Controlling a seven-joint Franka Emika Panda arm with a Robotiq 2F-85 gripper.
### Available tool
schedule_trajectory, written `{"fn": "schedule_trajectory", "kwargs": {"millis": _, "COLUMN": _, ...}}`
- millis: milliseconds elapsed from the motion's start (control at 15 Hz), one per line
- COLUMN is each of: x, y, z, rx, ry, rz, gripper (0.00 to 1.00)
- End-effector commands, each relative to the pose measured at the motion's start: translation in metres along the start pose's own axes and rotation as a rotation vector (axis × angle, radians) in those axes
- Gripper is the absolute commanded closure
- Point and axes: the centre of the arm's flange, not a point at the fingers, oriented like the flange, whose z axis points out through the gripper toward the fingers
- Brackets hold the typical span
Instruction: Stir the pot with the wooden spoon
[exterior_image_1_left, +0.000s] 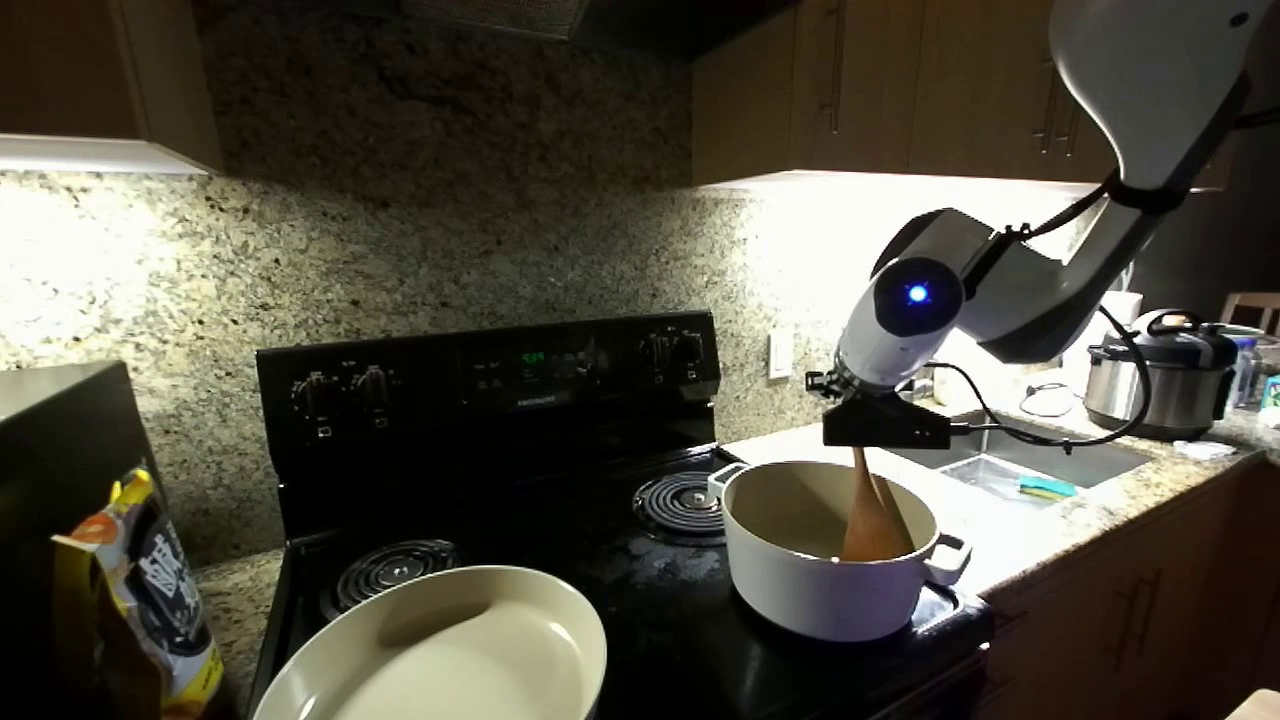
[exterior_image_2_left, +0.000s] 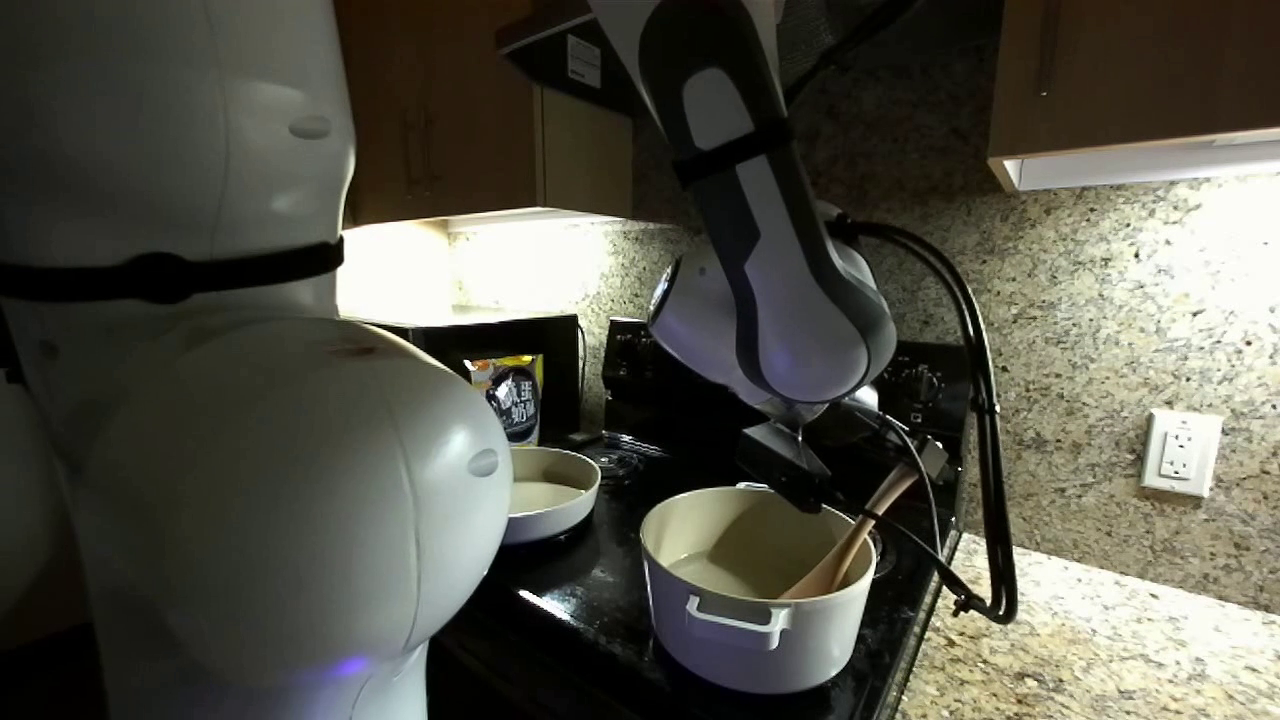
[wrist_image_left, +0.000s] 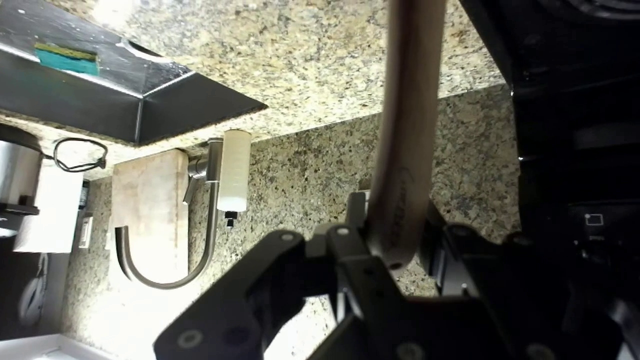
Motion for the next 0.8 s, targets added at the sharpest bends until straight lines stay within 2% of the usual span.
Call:
{"fn": "schedule_trajectory", "kwargs": {"millis": 0, "x": -0.007, "y": -0.017, "z": -0.005, "rx": 0.025, "ry": -0.018, "rz": -0.020, "gripper": 0.93}}
{"fn": "schedule_trajectory", "kwargs": {"millis": 400, "x": -0.010, "y": -0.064, "z": -0.017, "rx": 0.074, "ry": -0.034, "rz": -0.029, "gripper": 0.93}}
{"fn": "schedule_trajectory", "kwargs": {"millis": 733, "x": 0.004, "y": -0.090, "z": -0.012, "rx": 0.075, "ry": -0.012, "rz": 0.041, "gripper": 0.93}}
